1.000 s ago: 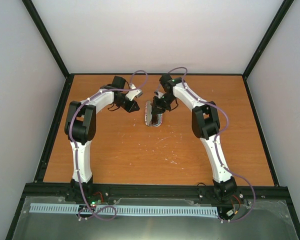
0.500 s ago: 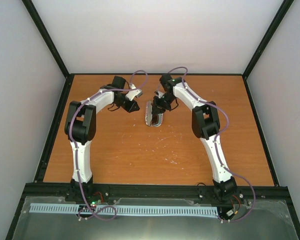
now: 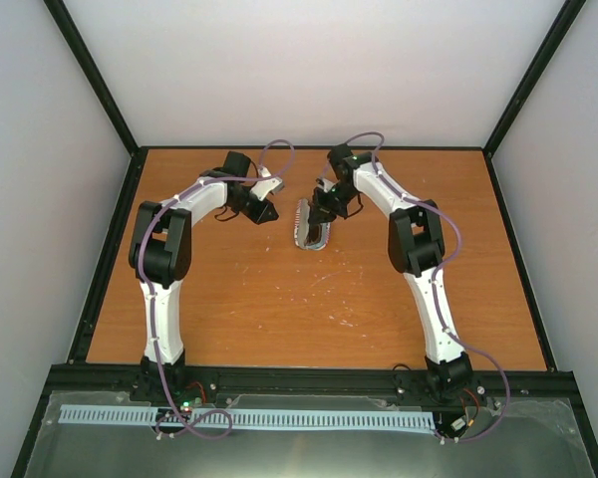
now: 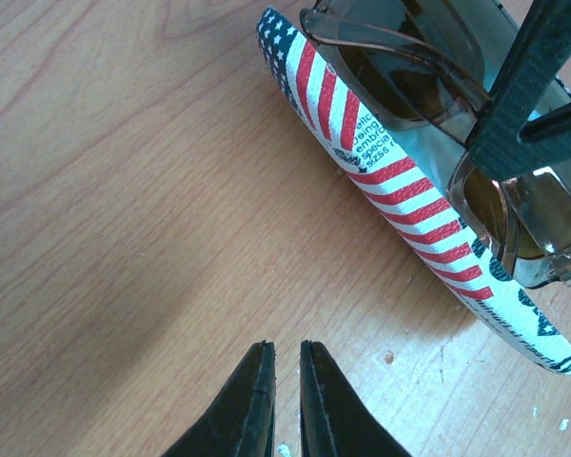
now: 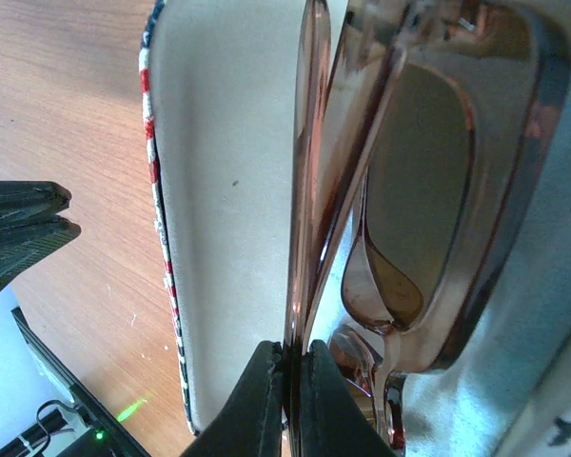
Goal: Organize the sunglasses
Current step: Adjust the sunglasses in the sunglasses case.
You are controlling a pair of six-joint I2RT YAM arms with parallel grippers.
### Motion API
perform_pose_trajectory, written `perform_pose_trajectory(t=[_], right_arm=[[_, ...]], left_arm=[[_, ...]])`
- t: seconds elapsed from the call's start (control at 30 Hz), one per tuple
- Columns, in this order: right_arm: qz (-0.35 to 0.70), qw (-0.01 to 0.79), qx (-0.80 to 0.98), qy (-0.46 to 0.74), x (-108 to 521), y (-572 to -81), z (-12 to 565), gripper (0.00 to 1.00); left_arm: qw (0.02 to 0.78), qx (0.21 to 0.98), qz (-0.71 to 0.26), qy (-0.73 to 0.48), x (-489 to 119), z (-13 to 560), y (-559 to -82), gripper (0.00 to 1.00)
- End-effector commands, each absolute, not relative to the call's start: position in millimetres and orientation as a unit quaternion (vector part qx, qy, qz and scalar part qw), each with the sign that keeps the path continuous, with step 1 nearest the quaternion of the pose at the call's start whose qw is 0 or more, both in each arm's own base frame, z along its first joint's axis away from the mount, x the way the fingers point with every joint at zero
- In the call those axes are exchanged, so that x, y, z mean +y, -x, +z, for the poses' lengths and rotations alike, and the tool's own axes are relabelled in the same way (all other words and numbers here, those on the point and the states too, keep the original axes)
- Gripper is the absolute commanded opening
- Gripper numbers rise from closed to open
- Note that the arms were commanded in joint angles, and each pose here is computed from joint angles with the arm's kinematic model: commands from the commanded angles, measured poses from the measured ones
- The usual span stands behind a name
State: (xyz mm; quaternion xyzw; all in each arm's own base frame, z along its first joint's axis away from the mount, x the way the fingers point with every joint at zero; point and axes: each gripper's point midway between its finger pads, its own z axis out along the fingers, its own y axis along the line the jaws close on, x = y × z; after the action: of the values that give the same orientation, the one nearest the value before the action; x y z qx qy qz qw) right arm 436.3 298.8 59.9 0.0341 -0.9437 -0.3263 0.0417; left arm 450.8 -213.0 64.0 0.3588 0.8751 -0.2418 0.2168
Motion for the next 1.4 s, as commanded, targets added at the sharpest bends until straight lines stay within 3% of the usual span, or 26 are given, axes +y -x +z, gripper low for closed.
perform_pose_trajectory(t=[0.0,0.73,1.3,1.37], right_arm=[[-0.346,0.024,-0.937,-0.039,298,-438,89,0.03],[-0.296,0.04,-0.954,-0.033,275,-432,73,0.03],[-0.29,0.082,-0.953,-0.026,271,-414,43,0.14],[-0.289,0.081,-0.954,-0.025,270,-414,42,0.2]], left_arm=[[0.243,0.863,-0.247,-0.366,-219,87,-455,0.11],[0.245,0.863,-0.249,-0.365,-219,88,-454,0.11],[0.245,0.863,-0.247,-0.365,-219,88,-454,0.11],[0.246,0.863,-0.247,-0.366,-219,88,-455,0.11]])
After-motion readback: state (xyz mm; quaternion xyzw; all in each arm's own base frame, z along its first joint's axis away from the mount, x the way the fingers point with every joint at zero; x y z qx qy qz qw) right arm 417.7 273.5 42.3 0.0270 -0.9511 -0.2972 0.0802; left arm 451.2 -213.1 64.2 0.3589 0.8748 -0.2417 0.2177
